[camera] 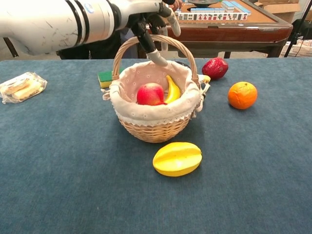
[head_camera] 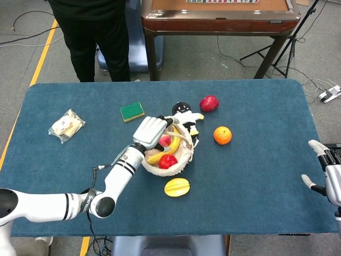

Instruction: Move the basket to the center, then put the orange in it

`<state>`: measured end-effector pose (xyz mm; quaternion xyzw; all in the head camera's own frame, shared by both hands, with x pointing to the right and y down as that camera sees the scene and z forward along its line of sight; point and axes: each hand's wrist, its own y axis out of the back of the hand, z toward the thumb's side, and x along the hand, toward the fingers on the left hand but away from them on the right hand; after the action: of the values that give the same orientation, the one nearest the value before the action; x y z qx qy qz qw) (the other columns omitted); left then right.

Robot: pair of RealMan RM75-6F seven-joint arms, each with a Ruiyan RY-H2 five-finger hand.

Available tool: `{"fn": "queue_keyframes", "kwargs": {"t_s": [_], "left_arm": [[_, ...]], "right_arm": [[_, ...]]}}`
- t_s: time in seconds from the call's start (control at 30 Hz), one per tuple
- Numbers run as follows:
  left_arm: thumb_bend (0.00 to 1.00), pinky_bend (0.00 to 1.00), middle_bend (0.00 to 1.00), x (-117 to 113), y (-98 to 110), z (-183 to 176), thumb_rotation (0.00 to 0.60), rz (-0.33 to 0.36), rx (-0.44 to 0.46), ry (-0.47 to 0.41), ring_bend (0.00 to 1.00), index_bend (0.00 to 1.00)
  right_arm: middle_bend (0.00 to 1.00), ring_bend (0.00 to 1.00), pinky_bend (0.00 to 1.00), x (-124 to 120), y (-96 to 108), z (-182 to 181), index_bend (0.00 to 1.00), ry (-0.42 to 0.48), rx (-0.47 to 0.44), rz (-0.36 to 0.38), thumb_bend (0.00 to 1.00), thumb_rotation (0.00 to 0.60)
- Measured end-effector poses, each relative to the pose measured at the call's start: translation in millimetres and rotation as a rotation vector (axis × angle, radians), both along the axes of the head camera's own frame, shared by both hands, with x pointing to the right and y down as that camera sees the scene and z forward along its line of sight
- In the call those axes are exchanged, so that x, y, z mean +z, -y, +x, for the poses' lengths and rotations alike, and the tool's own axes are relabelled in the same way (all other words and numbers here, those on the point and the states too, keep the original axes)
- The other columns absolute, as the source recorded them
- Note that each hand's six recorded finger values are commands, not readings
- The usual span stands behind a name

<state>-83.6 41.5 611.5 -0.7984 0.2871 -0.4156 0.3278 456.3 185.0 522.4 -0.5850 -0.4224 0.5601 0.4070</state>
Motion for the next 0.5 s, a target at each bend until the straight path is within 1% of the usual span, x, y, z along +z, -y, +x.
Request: {"fn": "queue_keyframes", "kwargs": {"t_s": [0.07,0.27,0.37,0.5], "left_arm": [[0.12,0.28,0.14,-2.1,1.2,-4.4,0.600,-0.005,-0.004,-0.002,0.11,0.04],[0.12,0.24,0.14,-10.8,5.3,-25.8,0.600,-0.022,-0.025,-0.007,0.11,0.02],[0.12,0.24,0.14,-16.8,8.6,-43.9,0.600,-0.024,-0.049,-0.014,0.11,0.02],[0.12,0.23,0.14,-25.8,11.5,-73.8,0.600,-0.010,-0.081,-0.011,0.11,0.02]], "right_arm": [[0.21,0.22,0.35,0.2,0.1,-0.3,0.16,-0.001,0.000,0.000,0.16,0.600],[0.21,0.22,0.35,-1.1,1.7,-1.9,0.16,-0.007,-0.003,0.001,0.16,0.600],[0.21,0.22,0.35,-1.8,2.9,-3.8,0.16,-0.010,-0.008,0.001,0.16,0.600],[0.21,0.22,0.35,-0.7,5.4,-7.6,0.16,-0.014,-0.025,-0.011,0.16,0.600]]}}
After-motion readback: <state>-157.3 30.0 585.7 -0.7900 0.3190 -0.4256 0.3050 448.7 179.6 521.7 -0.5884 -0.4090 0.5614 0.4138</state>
